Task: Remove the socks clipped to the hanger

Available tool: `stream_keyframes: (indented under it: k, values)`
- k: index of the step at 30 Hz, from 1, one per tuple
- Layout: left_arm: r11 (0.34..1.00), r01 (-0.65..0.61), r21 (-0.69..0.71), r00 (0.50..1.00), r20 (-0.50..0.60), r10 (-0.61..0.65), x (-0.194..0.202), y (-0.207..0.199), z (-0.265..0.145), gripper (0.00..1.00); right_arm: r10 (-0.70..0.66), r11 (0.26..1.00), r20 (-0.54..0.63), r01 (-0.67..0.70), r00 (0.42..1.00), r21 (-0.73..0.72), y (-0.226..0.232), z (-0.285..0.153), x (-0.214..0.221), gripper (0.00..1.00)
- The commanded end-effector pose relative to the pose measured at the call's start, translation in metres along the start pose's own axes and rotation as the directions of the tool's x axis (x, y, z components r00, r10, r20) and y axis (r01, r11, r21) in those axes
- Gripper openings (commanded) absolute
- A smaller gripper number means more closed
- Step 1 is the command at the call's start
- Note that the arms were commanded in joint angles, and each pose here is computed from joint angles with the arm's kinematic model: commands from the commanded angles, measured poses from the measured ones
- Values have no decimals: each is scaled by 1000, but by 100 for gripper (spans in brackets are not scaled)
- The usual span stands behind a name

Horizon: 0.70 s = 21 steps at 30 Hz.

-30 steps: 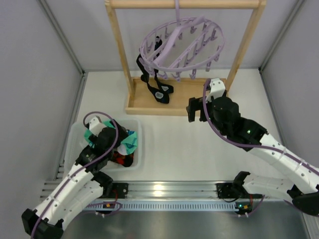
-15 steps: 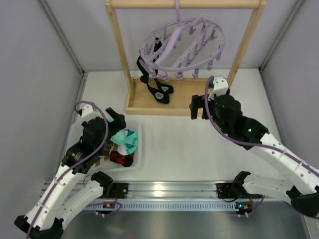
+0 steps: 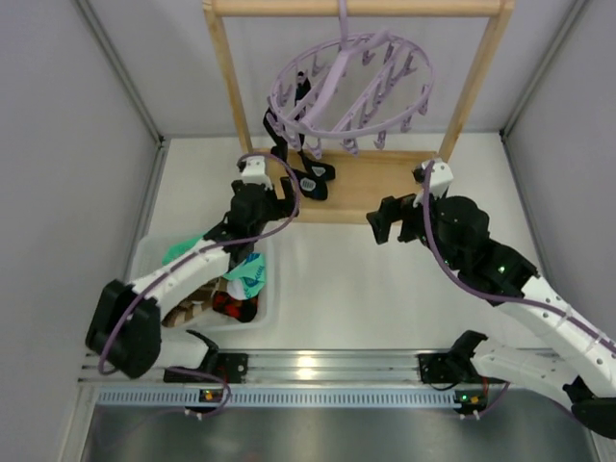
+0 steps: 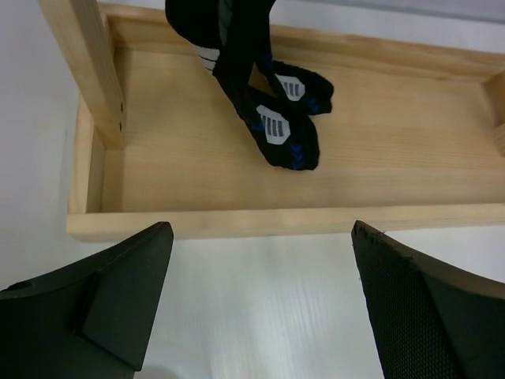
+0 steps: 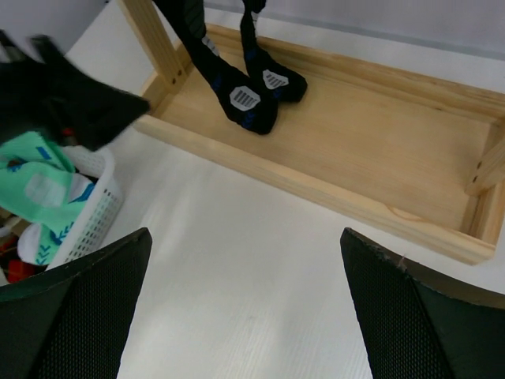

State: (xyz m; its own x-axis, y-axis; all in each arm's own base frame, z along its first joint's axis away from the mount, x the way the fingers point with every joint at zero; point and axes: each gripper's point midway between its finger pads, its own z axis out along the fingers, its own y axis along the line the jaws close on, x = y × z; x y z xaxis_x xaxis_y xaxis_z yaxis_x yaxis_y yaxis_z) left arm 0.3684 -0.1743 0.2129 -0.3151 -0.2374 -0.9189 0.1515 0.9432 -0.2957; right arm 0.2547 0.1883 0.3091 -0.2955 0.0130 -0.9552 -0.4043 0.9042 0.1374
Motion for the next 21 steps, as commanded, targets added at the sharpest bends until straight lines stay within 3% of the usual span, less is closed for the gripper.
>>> stream_keyframes:
  k: [1, 6, 7, 12, 15, 16, 18, 21]
  values:
    - [1000, -22, -17, 987, 156, 25, -34, -8, 49, 98, 60, 990, 96, -47, 994, -130, 17, -16, -22, 99]
    - [990, 22, -141, 984, 179, 4, -37, 7, 105, 98, 87, 946, 148, -35, 985, -323, 46, -33, -22, 100]
    - [988, 7, -153, 990, 142, 15, -18, 12, 122, 98, 84, 945, 148, -32, 985, -327, 46, -32, -21, 99]
    - [975, -7, -223, 983, 179, 48, -19, 28, 163, 98, 79, 927, 126, -27, 989, -375, 56, -29, -14, 99]
    - [966, -19, -258, 975, 208, 75, -17, 35, 178, 87, 80, 918, 114, -28, 990, -396, 60, -26, -9, 99]
    - [964, -23, -266, 975, 207, 80, -13, 37, 182, 75, 83, 914, 120, -28, 989, -404, 62, -26, -10, 99]
    - [964, -23, -264, 965, 245, 90, -20, 36, 184, 62, 81, 912, 114, -28, 990, -409, 63, -24, -7, 100]
    - [962, -28, -271, 955, 276, 105, -24, 38, 184, 54, 80, 909, 103, -31, 991, -416, 65, -22, -4, 99]
